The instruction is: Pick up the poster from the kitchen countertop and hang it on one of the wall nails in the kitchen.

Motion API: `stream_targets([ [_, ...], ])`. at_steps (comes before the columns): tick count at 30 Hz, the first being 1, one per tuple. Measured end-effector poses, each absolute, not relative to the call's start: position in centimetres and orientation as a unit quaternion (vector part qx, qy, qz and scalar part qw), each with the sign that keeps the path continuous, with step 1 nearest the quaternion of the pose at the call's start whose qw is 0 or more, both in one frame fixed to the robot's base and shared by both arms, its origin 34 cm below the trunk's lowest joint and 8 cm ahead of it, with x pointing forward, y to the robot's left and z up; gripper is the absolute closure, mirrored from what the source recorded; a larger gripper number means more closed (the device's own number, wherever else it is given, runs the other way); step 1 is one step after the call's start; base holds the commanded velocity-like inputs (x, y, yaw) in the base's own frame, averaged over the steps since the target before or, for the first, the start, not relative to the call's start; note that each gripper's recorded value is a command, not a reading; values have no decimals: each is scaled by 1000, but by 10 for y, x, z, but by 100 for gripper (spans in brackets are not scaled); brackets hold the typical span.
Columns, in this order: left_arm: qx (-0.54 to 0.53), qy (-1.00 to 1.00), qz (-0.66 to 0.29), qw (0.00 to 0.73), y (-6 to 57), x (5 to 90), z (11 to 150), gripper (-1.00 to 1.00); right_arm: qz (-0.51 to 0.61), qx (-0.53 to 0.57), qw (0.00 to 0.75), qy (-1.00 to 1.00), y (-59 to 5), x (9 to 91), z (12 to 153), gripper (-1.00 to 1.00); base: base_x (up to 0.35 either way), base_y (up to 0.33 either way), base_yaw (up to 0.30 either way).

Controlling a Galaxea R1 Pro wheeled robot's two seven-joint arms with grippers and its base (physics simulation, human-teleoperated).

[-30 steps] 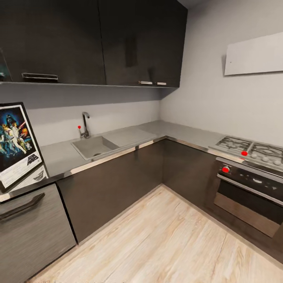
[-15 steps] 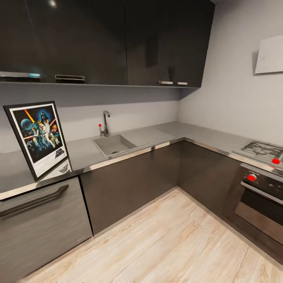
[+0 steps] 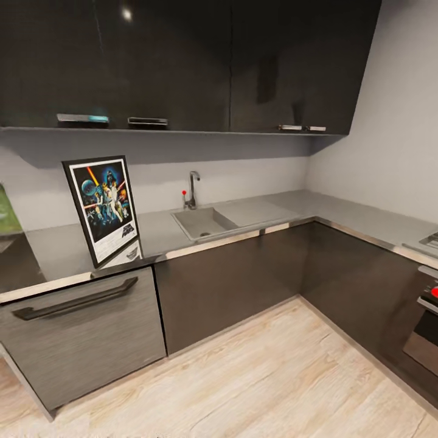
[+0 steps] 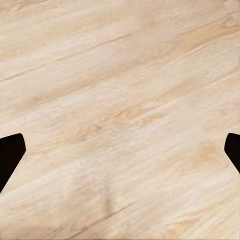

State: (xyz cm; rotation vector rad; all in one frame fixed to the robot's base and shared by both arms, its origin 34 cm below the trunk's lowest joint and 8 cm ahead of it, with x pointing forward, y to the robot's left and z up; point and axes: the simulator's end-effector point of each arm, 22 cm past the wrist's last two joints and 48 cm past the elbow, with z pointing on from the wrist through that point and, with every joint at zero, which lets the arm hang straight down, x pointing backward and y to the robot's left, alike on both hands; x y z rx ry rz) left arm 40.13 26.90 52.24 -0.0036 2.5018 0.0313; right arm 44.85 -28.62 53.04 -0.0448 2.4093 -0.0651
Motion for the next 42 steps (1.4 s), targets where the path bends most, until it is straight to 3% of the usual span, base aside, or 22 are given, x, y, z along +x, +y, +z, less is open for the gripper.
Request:
stream_targets([
  [23,-1,950,12,313,269,401,522,-100,-25,-18,346,938,-287,439,524,-100,0,0,285],
  [42,-1,950,11,312,269,400,521,-100,-29,-34,334,942,-287,429,517,-100,221,114,66],
])
